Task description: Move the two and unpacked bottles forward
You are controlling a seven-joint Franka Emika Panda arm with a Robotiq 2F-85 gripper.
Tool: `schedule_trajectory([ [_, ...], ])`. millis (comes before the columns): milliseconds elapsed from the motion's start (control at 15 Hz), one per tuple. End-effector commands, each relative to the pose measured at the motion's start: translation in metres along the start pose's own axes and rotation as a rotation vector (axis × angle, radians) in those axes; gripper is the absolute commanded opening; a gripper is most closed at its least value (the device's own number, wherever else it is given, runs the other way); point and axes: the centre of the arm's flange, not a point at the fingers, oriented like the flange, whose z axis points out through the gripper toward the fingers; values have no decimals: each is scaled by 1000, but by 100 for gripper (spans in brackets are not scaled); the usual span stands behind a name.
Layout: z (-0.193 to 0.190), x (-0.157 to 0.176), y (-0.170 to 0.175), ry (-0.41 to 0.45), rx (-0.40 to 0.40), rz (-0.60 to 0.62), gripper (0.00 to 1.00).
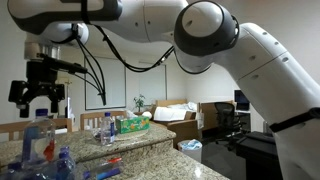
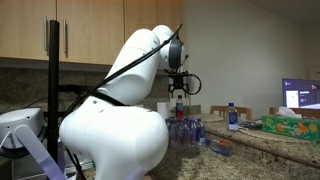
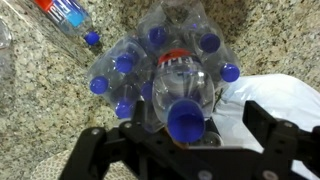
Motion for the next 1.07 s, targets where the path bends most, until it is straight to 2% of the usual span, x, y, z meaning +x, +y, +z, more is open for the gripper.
schedule_trajectory([
  [0,-3,21,-3,-22,24,-48,77],
  [133,0,24,-4,-25,23,-47,68],
  [333,4,26,-1,-26,21,-39,46],
  [667,-5,24,4,-13,16,-29,15],
  [800,-6,24,4,-15,15,-29,11],
  [1000,-6,22,4,-30,11,-40,11],
])
